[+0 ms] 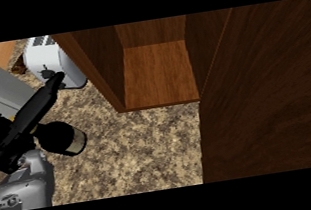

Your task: Pick up the wine, place it into the cabinet and close the cabinet

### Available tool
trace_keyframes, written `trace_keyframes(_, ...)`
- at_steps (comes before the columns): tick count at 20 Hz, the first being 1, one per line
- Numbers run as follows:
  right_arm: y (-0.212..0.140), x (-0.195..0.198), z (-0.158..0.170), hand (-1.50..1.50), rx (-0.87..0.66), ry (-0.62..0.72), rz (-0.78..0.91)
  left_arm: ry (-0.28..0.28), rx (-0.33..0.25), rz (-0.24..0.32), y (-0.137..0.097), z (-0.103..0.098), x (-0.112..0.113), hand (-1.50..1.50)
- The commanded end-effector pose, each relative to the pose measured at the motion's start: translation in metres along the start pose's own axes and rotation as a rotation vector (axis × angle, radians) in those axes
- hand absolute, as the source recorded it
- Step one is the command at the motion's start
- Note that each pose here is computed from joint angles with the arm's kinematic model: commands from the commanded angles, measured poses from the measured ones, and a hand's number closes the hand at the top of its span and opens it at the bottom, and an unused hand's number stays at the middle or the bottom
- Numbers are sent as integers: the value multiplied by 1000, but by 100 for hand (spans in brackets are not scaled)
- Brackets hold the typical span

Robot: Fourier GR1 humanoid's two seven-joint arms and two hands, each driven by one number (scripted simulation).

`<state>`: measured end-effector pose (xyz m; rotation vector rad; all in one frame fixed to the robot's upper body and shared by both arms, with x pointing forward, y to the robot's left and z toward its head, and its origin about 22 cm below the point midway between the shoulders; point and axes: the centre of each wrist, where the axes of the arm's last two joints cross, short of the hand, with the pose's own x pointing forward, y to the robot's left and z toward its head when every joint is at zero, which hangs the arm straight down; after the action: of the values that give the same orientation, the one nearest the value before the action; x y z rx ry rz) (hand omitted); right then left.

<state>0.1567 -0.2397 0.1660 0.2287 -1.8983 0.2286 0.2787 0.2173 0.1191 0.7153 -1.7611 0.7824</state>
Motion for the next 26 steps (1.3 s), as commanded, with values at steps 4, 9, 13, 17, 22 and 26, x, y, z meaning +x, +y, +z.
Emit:
trace_keyframes(4,-13,-9,12,-150,-11,-10,1,15,60,-43,33,18,-19,-150)
trace_keyframes(9,-1,6,-5,-150,12,-8,-13,50,63,-56,50,22,-36,-150)
trace_keyframes(13,-5,11,9,-150,12,-3,0,80,75,-68,60,6,-47,-150)
trace_keyframes(17,-7,13,5,-150,-7,-27,-23,84,74,-70,71,30,-45,-150)
trace_keyframes(22,3,-9,7,-150,7,-12,-10,113,87,-70,104,23,-64,-150)
trace_keyframes(26,-2,3,1,-150,14,-4,-26,142,80,-84,96,44,-95,-150)
